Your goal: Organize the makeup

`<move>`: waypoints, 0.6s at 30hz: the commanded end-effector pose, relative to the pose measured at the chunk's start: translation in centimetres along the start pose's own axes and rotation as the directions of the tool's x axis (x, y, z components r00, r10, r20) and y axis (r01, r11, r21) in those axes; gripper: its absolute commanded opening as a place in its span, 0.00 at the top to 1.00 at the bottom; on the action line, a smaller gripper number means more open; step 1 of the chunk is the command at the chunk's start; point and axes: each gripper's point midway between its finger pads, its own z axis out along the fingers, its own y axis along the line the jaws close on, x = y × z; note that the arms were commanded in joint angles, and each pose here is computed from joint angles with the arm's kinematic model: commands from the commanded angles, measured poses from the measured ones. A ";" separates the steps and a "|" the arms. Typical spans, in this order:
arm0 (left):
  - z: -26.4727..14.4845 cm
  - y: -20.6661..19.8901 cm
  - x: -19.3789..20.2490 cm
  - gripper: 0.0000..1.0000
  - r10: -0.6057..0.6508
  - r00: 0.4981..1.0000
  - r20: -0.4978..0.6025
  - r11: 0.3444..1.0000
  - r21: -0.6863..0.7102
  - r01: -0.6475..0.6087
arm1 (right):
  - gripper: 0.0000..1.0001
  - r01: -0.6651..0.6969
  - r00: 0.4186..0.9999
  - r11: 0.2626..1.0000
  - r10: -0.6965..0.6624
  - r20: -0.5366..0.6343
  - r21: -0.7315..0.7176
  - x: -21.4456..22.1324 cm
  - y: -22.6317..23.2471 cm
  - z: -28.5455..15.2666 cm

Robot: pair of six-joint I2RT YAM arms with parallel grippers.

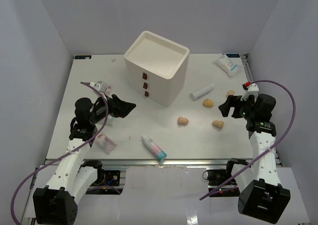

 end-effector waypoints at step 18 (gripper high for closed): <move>7.1 -0.5 -3.7 0.13 0.222 0.974 -0.035 0.974 0.054 -0.220 | 0.10 0.467 0.884 0.701 -0.382 0.268 -0.539 2.8 10.3 -4.4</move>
